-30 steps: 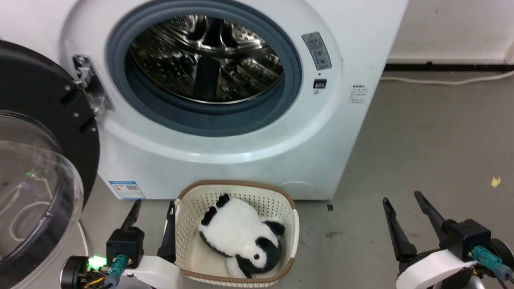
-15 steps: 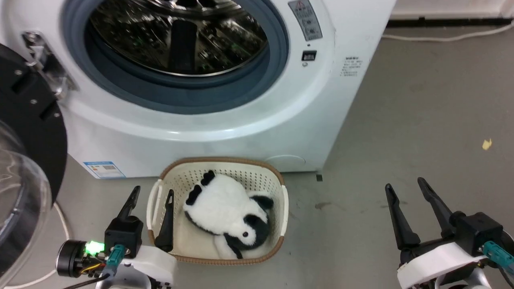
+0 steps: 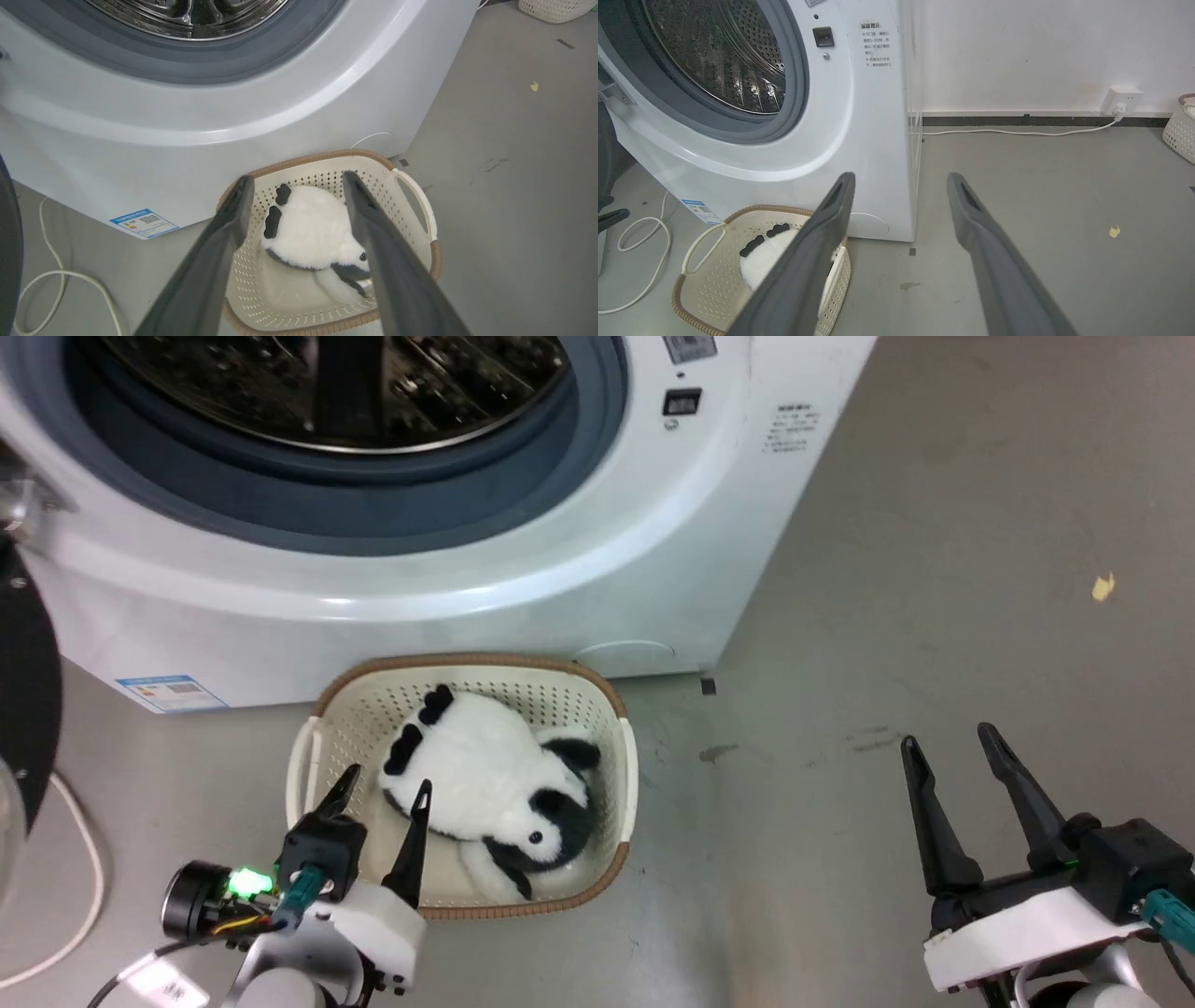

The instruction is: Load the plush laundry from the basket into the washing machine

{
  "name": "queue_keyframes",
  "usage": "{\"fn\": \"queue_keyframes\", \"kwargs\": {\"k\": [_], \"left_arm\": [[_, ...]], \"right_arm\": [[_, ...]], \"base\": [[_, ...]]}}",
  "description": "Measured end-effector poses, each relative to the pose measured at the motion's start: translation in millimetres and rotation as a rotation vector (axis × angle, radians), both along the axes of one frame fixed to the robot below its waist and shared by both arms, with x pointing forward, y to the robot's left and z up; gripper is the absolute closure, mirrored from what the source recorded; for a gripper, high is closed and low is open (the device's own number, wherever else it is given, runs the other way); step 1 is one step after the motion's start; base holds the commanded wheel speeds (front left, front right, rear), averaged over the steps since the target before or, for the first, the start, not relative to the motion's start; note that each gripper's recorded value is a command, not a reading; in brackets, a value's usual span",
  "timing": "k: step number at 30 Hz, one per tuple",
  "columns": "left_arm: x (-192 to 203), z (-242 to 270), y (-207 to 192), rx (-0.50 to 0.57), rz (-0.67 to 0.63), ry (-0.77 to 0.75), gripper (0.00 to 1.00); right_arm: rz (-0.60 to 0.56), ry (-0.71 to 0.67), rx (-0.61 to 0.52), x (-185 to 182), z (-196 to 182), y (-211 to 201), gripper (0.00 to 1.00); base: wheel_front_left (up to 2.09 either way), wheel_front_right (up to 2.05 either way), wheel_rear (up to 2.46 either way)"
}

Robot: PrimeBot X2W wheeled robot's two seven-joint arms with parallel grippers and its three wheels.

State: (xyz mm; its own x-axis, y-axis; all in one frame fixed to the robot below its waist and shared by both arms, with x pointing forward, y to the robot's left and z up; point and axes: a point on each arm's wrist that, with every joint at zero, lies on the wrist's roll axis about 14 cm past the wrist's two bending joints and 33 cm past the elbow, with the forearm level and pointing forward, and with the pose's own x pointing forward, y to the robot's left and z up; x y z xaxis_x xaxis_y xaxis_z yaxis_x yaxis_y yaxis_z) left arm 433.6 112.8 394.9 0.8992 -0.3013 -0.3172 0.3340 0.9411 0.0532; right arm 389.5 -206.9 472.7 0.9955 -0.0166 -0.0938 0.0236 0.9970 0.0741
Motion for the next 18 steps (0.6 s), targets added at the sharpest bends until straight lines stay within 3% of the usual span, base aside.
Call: {"fn": "queue_keyframes", "kwargs": {"k": [18], "left_arm": [[20.9, -70.8, -40.6, 0.036, -0.204, 0.197, 0.00]], "right_arm": [[-0.050, 0.034, 0.028, 6.5, -20.6, -13.5, 0.00]], "base": [[0.00, 0.00, 0.00]]}}
